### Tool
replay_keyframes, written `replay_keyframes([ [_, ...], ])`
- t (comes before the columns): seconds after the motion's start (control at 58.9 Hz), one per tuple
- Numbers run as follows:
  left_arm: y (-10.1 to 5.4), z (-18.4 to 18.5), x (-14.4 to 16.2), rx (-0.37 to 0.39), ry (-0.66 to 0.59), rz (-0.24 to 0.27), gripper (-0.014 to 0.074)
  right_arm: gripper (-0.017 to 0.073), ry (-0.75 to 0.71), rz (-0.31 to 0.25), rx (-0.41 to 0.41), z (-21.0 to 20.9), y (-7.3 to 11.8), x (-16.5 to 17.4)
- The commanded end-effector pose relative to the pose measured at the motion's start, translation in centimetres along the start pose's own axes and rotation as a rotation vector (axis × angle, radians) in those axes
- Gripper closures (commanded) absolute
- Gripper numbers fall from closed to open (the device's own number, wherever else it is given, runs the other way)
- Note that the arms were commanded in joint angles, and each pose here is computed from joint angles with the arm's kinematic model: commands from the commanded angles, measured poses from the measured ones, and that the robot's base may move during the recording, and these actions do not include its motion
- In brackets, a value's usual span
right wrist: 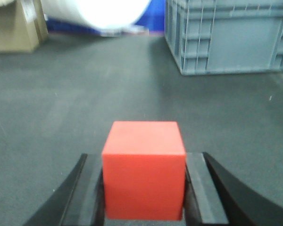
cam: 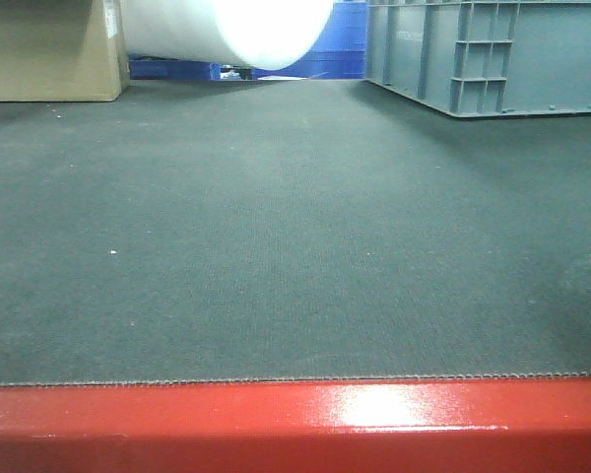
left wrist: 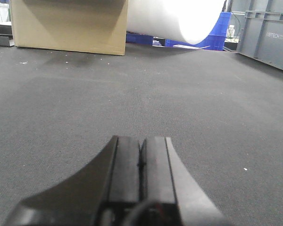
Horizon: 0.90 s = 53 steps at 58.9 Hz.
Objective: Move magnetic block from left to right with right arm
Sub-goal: 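Lower the held red cube onto the carpeted tabletop with the right gripper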
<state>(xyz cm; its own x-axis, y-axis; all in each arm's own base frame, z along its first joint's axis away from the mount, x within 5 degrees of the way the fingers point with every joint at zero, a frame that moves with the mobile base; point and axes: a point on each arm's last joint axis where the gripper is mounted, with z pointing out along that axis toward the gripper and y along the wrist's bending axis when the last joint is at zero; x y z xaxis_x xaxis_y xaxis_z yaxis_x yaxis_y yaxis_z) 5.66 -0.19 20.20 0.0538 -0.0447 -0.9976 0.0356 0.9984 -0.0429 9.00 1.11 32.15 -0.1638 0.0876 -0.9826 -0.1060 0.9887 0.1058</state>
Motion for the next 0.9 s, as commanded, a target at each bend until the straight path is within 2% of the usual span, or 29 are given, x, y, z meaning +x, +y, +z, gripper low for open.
replay_keyframes([
  [0.0, 0.0, 0.0, -0.5, 0.008, -0.083, -0.005, 0.071, 0.0252, -0.042, 0.014, -0.012, 2.0, 0.3, -2.7],
  [0.17, 0.0, 0.0, -0.5, 0.008, -0.083, -0.005, 0.071, 0.0252, 0.132, 0.004, -0.087, 7.1, 1.9, -3.5],
  [0.306, 0.0, 0.0, -0.5, 0.008, -0.083, -0.005, 0.071, 0.0252, 0.334, 0.035, -0.187, 11.7, 5.2, -2.9],
  [0.391, 0.0, 0.0, -0.5, 0.008, -0.083, -0.005, 0.071, 0.0252, 0.47, 0.042, -0.214, 13.9, 7.4, -2.1],
  [0.51, 0.0, 0.0, -0.5, 0.008, -0.083, -0.005, 0.071, 0.0252, 0.655, 0.079, -0.18, 16.5, 10.4, -1.4],
  [0.646, 0.0, 0.0, -0.5, 0.008, -0.083, -0.005, 0.071, 0.0252, 0.89, 0.15, -0.053, 19.4, 13.6, 0.6],
  [0.714, 0.0, 0.0, -0.5, 0.008, -0.083, -0.005, 0.071, 0.0252, 0.981, 0.135, -0.01, 20.6, 14.9, 1.4],
  [0.884, 0.0, 0.0, -0.5, 0.008, -0.083, -0.005, 0.071, 0.0252, 1.076, 0.075, 0.013, 23.4, 18.1, 2.0],
])
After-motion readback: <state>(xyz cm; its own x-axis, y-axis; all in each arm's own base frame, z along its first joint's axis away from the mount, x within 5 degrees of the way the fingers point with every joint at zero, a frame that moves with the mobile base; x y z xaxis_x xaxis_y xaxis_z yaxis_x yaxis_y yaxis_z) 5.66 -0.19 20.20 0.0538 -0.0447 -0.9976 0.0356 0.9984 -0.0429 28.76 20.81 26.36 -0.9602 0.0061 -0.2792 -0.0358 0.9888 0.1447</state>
